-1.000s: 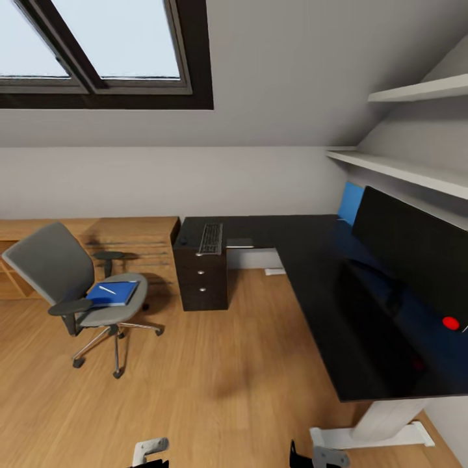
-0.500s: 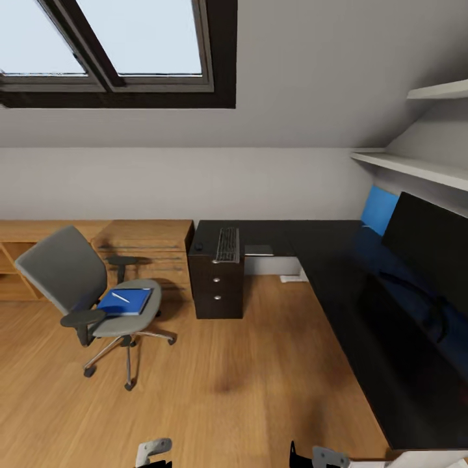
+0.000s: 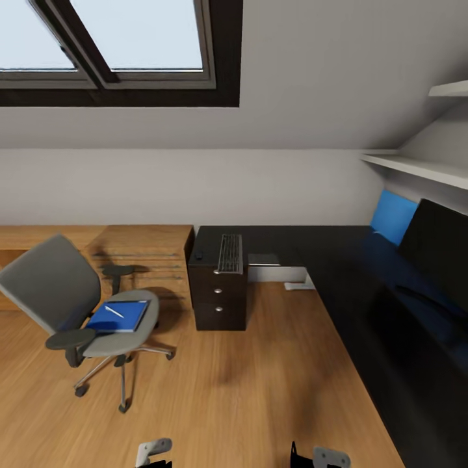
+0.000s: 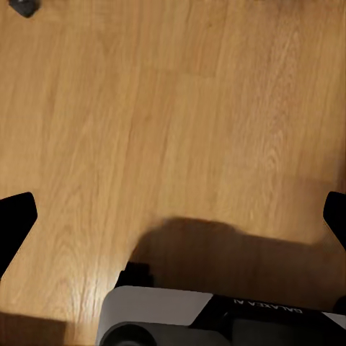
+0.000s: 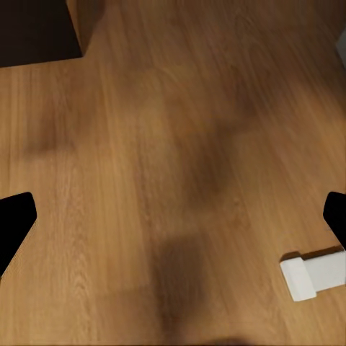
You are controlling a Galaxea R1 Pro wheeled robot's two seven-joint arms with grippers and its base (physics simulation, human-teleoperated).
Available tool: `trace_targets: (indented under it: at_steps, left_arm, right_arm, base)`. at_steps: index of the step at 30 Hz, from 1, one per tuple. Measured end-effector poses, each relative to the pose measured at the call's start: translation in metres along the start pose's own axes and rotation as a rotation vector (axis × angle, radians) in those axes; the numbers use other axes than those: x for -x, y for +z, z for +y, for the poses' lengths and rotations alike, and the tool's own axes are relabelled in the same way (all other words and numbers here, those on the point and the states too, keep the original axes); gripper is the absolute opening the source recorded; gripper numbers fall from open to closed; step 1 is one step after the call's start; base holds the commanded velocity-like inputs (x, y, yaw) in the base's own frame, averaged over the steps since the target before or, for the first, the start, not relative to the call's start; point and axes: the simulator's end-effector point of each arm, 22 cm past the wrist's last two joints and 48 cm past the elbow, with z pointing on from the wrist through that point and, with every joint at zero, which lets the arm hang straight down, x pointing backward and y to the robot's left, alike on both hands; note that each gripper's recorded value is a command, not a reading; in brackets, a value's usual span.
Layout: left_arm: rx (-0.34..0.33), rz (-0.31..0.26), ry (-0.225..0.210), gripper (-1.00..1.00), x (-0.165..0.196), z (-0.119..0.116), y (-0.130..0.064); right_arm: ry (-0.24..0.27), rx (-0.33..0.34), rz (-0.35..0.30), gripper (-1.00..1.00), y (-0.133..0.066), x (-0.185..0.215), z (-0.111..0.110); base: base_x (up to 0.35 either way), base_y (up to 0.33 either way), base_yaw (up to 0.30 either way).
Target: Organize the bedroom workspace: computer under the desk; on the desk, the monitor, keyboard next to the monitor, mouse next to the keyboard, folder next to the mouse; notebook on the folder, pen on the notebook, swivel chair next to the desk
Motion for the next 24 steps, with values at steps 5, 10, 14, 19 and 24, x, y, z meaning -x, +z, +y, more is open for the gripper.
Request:
trace_targets:
  at_steps: [5, 10, 14, 19, 24]
  left_arm:
    - [-0.003, -0.008, 0.002, 1.00, 0.001, -0.003, 0.000]
    - [-0.015, -0.084, 0.001, 1.00, 0.020, -0.009, -0.001]
    - [-0.071, -0.126, -0.007, 1.00, 0.038, -0.036, -0.004]
    - [-0.148, -0.209, -0.094, 1.00, 0.141, -0.108, -0.043]
    - [-0.264, -0.228, -0.203, 1.00, 0.238, -0.116, -0.102]
  right_arm:
    - [-0.001, 0.001, -0.004, 1.00, 0.000, 0.001, 0.001]
    - [0.022, 0.002, -0.086, 1.00, 0.012, 0.041, 0.005]
    - [0.038, 0.003, -0.132, 1.00, 0.017, 0.062, 0.007]
    - [0.077, 0.017, -0.279, 1.00, 0.040, 0.169, 0.022]
    - [0.392, 0.173, -0.096, 1.00, 0.061, 0.224, 0.070]
  base:
    - [0.329, 0.000, 0.000]
    - [0.330, 0.000, 0.000]
    - [0.330, 0.000, 0.000]
    - [0.333, 0.019, 0.000]
    - [0.324, 0.156, 0.000]
